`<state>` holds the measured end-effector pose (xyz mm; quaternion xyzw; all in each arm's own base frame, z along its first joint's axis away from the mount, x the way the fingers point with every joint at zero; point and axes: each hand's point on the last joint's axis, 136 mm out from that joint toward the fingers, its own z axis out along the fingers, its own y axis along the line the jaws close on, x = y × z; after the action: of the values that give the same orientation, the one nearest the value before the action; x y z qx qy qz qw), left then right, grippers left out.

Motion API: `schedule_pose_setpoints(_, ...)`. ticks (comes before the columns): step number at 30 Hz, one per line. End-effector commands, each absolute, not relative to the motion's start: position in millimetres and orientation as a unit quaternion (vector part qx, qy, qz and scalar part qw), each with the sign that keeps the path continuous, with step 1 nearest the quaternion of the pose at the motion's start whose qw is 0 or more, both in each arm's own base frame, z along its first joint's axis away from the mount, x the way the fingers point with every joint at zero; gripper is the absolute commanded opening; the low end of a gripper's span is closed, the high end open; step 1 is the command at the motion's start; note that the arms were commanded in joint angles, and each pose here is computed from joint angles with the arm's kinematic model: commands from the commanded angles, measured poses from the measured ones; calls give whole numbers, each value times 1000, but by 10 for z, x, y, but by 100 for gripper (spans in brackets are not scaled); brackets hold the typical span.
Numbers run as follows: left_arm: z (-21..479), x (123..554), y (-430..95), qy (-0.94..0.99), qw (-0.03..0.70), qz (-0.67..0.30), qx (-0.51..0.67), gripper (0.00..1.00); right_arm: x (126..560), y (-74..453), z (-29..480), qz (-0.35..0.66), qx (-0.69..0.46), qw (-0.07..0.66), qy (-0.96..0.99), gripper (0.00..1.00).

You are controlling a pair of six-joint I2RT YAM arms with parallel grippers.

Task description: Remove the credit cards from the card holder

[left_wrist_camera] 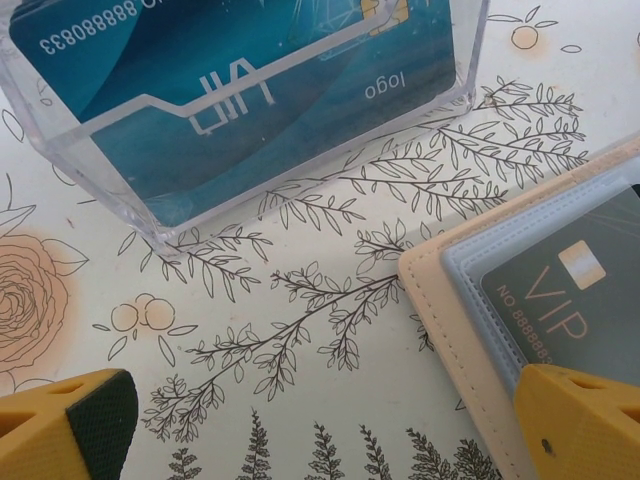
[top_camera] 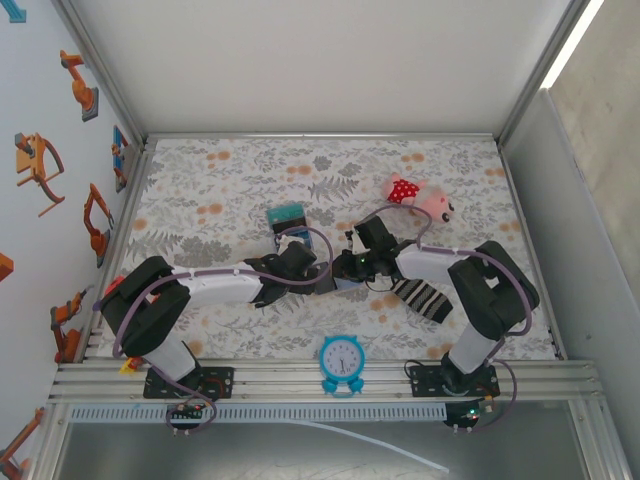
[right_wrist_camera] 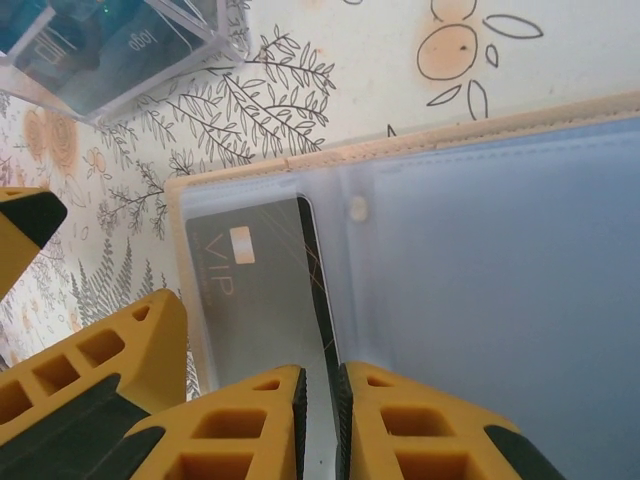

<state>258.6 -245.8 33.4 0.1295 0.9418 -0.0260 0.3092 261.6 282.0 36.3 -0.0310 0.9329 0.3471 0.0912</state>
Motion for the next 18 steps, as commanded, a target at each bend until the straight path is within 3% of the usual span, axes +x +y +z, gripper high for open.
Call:
schedule_pose_setpoints(1,427,2603,-2480,938,318,-24,132,97,2609,2776,408,347,-26,95,933,17)
schedule_pose_setpoints(18,331,2607,-2485,941,309,-15,136,97,2598,2906,271,377,-20,70,923,17)
